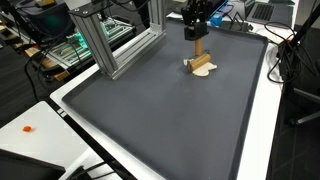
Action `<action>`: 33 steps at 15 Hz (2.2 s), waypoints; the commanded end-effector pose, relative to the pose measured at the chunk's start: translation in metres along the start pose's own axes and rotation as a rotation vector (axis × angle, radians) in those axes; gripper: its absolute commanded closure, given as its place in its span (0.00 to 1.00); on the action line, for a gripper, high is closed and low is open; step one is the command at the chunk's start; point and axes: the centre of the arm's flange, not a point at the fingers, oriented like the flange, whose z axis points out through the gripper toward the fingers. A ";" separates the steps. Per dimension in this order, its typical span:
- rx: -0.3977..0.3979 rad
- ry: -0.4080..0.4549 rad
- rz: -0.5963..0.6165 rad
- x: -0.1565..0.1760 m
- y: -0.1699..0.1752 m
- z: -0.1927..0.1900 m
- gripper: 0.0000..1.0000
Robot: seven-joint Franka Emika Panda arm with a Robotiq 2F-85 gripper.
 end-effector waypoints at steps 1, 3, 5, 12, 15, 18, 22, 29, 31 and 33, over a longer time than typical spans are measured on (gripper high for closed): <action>-0.043 -0.150 -0.027 -0.035 -0.001 0.038 0.77; -0.051 -0.165 -0.034 -0.037 -0.001 0.037 0.77; -0.053 -0.178 -0.045 -0.040 0.000 0.035 0.77; -0.075 -0.261 -0.066 -0.045 0.000 0.022 0.77; -0.071 -0.210 -0.030 -0.037 -0.001 0.023 0.77; -0.058 -0.140 -0.008 -0.029 0.000 0.024 0.77; -0.057 -0.064 0.009 -0.026 -0.001 0.033 0.77; -0.051 0.063 0.038 -0.018 -0.003 0.048 0.77; -0.050 0.089 0.048 -0.017 -0.001 0.052 0.77; -0.050 0.122 0.074 -0.014 0.001 0.054 0.77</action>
